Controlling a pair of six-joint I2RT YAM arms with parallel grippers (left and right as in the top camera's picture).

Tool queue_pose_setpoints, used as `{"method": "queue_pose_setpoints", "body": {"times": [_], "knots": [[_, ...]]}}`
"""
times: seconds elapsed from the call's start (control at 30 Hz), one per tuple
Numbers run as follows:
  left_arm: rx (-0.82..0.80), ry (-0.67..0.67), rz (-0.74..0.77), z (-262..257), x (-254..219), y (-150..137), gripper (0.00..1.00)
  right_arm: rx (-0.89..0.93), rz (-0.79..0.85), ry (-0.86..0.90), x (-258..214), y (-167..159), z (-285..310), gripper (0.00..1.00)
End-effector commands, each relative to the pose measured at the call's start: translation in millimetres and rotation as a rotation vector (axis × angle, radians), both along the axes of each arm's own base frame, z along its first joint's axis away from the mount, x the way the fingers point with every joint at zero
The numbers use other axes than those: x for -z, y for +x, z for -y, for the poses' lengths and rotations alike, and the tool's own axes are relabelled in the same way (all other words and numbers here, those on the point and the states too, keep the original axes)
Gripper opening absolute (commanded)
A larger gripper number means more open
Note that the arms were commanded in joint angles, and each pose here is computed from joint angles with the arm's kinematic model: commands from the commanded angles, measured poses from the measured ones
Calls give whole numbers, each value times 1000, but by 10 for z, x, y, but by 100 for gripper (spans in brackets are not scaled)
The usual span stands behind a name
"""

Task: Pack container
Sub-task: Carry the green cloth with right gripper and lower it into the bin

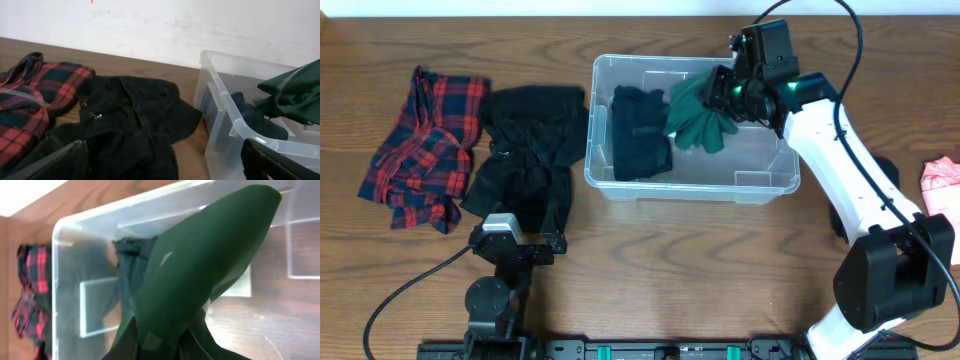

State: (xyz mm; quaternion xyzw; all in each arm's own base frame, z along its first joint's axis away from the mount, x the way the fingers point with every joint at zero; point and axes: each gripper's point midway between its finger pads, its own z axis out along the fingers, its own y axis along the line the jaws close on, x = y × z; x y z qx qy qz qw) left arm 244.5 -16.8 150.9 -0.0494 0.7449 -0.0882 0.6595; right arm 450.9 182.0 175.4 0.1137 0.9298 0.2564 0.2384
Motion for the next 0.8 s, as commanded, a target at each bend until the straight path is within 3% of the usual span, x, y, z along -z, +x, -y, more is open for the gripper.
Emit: {"method": "queue_pose_setpoints", "body": {"times": [0.0, 0.6, 0.77], "knots": [[-19, 11, -54, -37, 176, -6, 98, 54, 3, -23, 44, 53, 28, 1], [-19, 11, -54, -37, 176, -6, 98, 57, 17, -10, 145, 70, -152, 1], [-19, 11, -54, -37, 176, -6, 98, 41, -14, -38, 225, -6, -120, 28]]}}
